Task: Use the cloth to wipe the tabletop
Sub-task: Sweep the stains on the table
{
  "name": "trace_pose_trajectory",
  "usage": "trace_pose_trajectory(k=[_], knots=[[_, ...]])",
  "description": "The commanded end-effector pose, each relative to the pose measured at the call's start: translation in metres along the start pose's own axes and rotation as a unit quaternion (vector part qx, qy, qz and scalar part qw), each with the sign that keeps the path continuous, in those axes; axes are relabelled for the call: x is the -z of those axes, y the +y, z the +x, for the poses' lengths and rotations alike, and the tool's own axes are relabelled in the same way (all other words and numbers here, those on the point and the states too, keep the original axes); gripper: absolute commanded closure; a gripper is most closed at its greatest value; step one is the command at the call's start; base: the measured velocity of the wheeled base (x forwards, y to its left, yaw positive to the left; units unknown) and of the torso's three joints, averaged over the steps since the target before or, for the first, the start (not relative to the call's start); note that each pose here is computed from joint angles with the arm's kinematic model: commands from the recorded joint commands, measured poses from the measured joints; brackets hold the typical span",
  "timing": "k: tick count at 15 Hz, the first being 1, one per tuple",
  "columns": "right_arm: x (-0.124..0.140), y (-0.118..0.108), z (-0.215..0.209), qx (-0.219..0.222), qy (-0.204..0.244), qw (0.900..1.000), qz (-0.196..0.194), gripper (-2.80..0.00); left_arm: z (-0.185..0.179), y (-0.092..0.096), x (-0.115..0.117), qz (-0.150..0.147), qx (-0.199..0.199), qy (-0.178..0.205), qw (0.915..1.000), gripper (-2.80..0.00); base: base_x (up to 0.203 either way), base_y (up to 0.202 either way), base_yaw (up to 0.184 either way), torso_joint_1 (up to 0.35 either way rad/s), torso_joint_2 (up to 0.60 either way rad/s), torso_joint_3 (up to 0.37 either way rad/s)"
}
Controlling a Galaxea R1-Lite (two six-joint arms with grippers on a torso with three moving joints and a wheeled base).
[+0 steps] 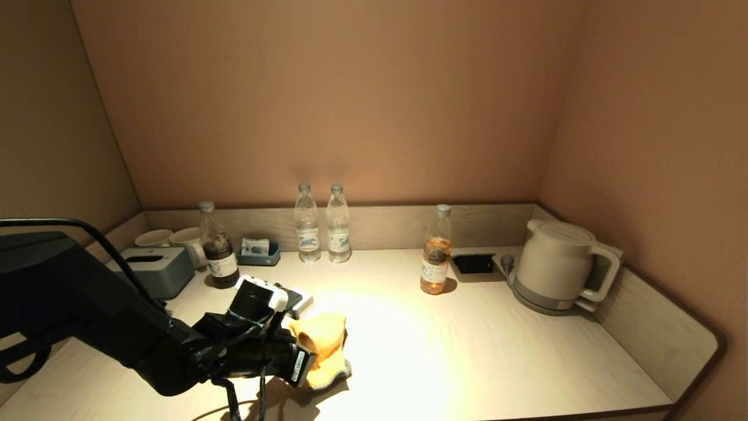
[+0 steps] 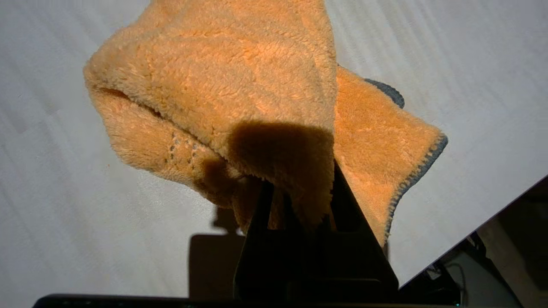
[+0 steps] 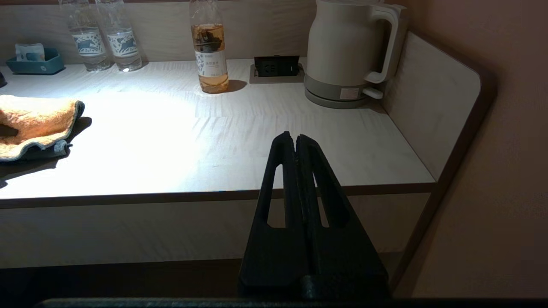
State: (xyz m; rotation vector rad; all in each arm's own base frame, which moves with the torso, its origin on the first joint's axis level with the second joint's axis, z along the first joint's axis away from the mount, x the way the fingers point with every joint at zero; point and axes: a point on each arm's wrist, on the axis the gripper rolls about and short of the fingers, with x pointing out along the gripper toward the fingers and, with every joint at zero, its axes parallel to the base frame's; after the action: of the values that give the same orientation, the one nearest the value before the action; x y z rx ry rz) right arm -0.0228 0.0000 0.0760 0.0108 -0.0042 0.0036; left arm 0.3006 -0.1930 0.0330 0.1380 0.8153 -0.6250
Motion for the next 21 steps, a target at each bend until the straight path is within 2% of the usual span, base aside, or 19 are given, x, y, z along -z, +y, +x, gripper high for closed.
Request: trace_pose_trajectory(k=[1,3,4,6,10,14,17,18,20,21], knots=[[0.000,0.000,0.000,0.000,-0.001,1.000,0.000,0.00,0.003,-0.023,-0.005,0.009,0.023,-0.008,0.9997,0.00,0.000,0.000,0.000,0.000,0.00,0.000],[0.000,0.000,0.000,0.000,0.000,1.000,0.000,0.00,0.012,-0.045,-0.007,0.010,0.044,-0.007,0.9989,0.00,0.000,0.000,0.000,0.000,0.00,0.000],[0.000,0.000,0.000,0.000,0.000,1.000,0.000,0.00,0.012,-0.046,-0.007,0.008,0.045,-0.006,0.9989,0.00,0.000,0.000,0.000,0.000,0.00,0.000],[0.000,0.000,0.000,0.000,0.000,1.000,0.000,0.00,0.021,-0.061,-0.015,0.006,0.060,-0.015,0.9980,0.00,0.000,0.000,0.000,0.000,0.00,0.000],[0.000,0.000,0.000,0.000,0.000,1.000,0.000,0.00,0.042,-0.065,-0.027,0.006,0.063,-0.031,0.9975,0.00,0.000,0.000,0.000,0.000,0.00,0.000],[0.000,0.000,0.000,-0.001,-0.001,1.000,0.000,0.00,0.063,-0.044,-0.042,-0.007,0.033,-0.053,0.9980,0.00,0.000,0.000,0.000,0.000,0.00,0.000],[0.000,0.000,0.000,0.000,0.000,1.000,0.000,0.00,0.085,-0.005,-0.059,-0.020,-0.022,-0.082,0.9962,0.00,0.000,0.000,0.000,0.000,0.00,0.000],[0.000,0.000,0.000,0.000,0.000,1.000,0.000,0.00,0.088,0.002,-0.062,-0.023,-0.034,-0.081,0.9959,0.00,0.000,0.000,0.000,0.000,0.00,0.000],[0.000,0.000,0.000,0.000,0.000,1.000,0.000,0.00,0.094,0.017,-0.084,-0.034,-0.062,-0.107,0.9917,0.00,0.000,0.000,0.000,0.000,0.00,0.000],[0.000,0.000,0.000,0.000,0.000,1.000,0.000,0.00,0.100,0.028,-0.086,-0.042,-0.079,-0.105,0.9905,0.00,0.000,0.000,0.000,0.000,0.00,0.000]])
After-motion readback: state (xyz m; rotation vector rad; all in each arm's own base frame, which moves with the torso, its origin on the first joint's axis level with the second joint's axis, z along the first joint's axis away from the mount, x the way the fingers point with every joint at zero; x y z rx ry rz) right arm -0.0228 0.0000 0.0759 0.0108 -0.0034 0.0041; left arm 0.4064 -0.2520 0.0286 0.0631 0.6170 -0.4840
